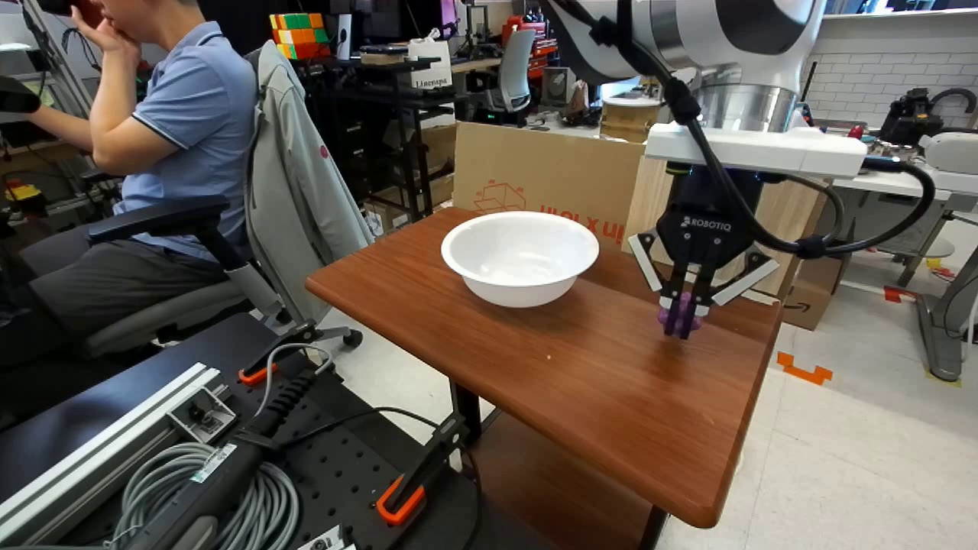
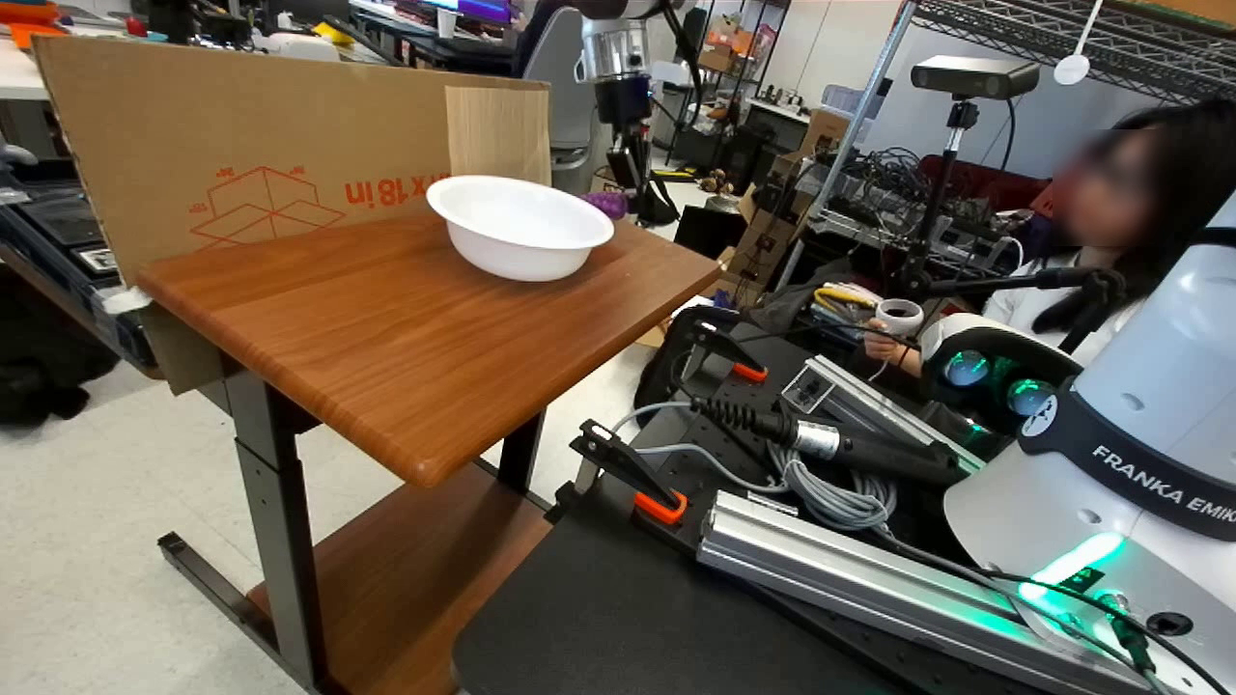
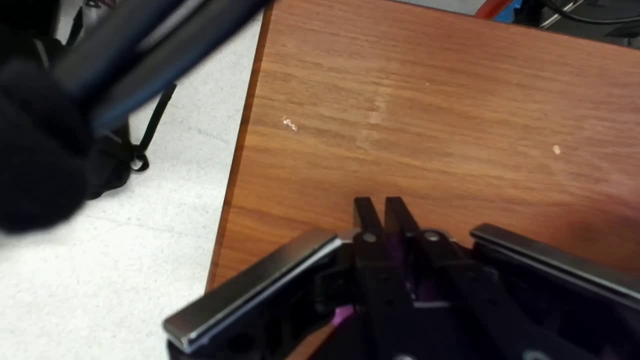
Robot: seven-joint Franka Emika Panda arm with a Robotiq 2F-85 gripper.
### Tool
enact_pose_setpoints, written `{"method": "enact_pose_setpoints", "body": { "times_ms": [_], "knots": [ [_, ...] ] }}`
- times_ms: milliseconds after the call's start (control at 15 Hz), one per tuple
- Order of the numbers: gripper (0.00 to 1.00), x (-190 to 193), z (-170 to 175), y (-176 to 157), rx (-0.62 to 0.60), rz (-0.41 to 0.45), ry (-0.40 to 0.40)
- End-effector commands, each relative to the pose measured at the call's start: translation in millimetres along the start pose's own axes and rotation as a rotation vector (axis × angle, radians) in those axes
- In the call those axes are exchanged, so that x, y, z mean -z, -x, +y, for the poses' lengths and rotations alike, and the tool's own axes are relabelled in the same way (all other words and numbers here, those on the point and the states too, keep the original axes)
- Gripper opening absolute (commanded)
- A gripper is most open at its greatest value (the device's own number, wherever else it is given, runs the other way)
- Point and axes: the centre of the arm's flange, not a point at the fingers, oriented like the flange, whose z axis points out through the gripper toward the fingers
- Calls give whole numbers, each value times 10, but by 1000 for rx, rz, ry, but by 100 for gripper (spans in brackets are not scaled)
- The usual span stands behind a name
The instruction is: Put the purple thing in the bowl
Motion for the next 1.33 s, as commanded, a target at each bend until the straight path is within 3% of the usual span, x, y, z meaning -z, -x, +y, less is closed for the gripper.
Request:
{"method": "enact_pose_setpoints", "body": {
  "times_ms": [0,200,467,733,933,1267],
  "knots": [
    [2,271,-256,476,46,104,35],
    [2,492,-469,701,77,176,67],
    [2,815,-1092,820,172,240,124],
    [2,1034,-1908,590,268,237,153],
    [2,1025,-2390,228,297,207,154],
    [2,582,-2655,-48,293,119,132]
  ]
}}
